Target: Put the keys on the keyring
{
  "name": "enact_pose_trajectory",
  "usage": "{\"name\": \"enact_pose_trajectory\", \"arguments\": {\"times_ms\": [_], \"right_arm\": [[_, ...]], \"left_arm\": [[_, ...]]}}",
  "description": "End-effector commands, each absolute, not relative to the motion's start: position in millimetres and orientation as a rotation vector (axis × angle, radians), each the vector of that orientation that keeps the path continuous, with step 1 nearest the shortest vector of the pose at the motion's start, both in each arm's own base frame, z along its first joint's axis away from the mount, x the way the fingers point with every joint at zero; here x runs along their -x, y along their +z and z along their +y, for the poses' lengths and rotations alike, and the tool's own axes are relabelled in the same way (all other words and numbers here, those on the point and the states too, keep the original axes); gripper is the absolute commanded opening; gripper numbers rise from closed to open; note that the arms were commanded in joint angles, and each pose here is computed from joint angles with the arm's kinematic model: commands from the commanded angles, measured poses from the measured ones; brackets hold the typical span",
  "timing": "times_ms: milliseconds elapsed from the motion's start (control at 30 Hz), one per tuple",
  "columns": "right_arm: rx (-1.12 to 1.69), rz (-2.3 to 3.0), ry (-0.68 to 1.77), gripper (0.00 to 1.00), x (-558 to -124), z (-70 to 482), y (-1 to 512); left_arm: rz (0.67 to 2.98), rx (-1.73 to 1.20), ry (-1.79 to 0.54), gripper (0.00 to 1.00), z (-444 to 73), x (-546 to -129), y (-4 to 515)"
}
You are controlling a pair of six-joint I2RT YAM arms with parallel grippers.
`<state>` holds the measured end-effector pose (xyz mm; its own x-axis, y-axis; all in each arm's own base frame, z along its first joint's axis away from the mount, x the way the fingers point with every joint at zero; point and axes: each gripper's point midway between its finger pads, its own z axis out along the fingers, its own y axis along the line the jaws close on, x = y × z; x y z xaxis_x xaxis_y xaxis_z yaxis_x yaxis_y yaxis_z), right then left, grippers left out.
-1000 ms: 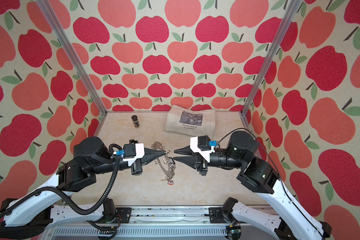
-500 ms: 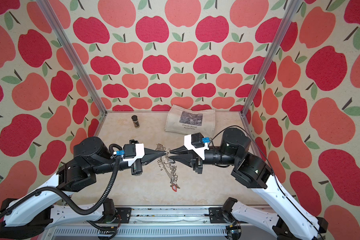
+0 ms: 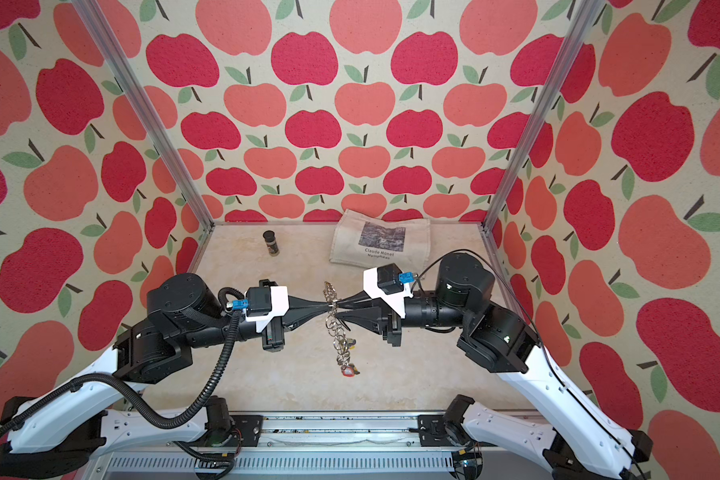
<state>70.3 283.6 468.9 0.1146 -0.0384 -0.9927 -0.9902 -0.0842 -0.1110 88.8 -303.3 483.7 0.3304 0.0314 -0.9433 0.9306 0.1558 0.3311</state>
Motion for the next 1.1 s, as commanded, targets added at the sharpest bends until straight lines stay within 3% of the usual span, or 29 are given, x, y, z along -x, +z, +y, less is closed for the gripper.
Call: {"name": "enact_pose_trajectory", "arguments": {"times_ms": [0,233,500,700,733,867,900,1067], "right_arm": [[1.347,1.087,1.193,0.2,-66,285,476],[1.35,1.093,1.201,0.16,-66,286,475],[1.36,1.087,1.212,0.0,-65,287,473],[1.376,1.117,1.168,0.0,-67,284,469],[1.383,1.134,1.148,0.0,-68,283,466],[1.426,1.229,1.059,0.0,-74,277,448],[1.436,1.252,1.039,0.0,-75,276,443],[1.489,1.344,0.997,0.0,-77,273,421]], "left_arm": [[0.954,-1.207,-0.891,0.0,-298,-78,505],[0.947,-1.204,-0.89,0.0,-297,-77,507],[0.944,-1.196,-0.883,0.0,-294,-78,510],[1.031,-1.159,-0.859,0.0,-292,-89,502],[1.058,-1.15,-0.854,0.05,-290,-92,499],[1.217,-1.118,-0.819,0.47,-283,-105,477],[1.262,-1.111,-0.812,0.53,-282,-108,470],[1.409,-1.077,-0.84,0.63,-277,-111,444]]}}
